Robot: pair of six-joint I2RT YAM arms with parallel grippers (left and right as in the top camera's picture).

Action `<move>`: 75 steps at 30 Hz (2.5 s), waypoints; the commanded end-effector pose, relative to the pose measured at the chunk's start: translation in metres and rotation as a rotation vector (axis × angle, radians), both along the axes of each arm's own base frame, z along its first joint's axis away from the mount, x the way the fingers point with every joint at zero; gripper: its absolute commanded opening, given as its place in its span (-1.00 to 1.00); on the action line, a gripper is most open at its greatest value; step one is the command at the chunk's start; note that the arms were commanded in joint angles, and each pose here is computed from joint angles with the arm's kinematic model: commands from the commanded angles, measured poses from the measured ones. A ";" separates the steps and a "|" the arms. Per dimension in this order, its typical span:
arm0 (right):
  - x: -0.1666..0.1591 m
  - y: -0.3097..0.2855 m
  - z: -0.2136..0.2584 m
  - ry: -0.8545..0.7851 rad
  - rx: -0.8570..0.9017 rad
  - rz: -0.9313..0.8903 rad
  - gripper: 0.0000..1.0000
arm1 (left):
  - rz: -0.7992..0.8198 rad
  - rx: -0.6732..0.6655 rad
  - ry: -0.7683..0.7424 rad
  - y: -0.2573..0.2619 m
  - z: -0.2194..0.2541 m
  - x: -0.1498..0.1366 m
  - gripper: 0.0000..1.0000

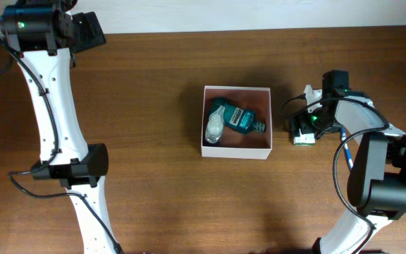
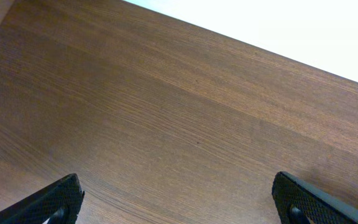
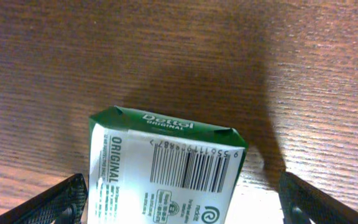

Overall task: Pack container
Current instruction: 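Lower the right gripper and close it on the Dettol soap box, then lift the soap box with the right gripper and carry it toward the box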

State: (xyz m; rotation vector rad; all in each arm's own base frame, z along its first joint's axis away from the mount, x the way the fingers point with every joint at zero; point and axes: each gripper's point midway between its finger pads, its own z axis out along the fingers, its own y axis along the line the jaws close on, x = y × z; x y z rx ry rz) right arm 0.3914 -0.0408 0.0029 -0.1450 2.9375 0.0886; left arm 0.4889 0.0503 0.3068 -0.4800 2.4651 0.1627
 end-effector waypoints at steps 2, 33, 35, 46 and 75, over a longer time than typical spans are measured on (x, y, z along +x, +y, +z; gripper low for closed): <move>-0.005 0.006 -0.010 0.028 -0.027 0.015 0.87 | 0.008 -0.012 -0.019 0.000 0.008 -0.004 0.99; 0.000 0.001 -0.009 0.013 -0.083 0.017 0.32 | 0.008 -0.012 -0.019 0.000 0.008 -0.004 0.99; 0.000 0.001 -0.009 0.012 -0.083 0.017 0.25 | 0.008 -0.012 -0.019 0.000 0.008 -0.004 0.99; 0.005 0.001 -0.005 -0.001 -0.083 0.012 0.22 | 0.008 -0.012 -0.019 0.000 0.008 -0.004 0.99; 0.053 0.010 0.107 -0.086 -0.007 0.006 0.33 | 0.008 -0.012 -0.019 0.000 0.008 -0.004 0.99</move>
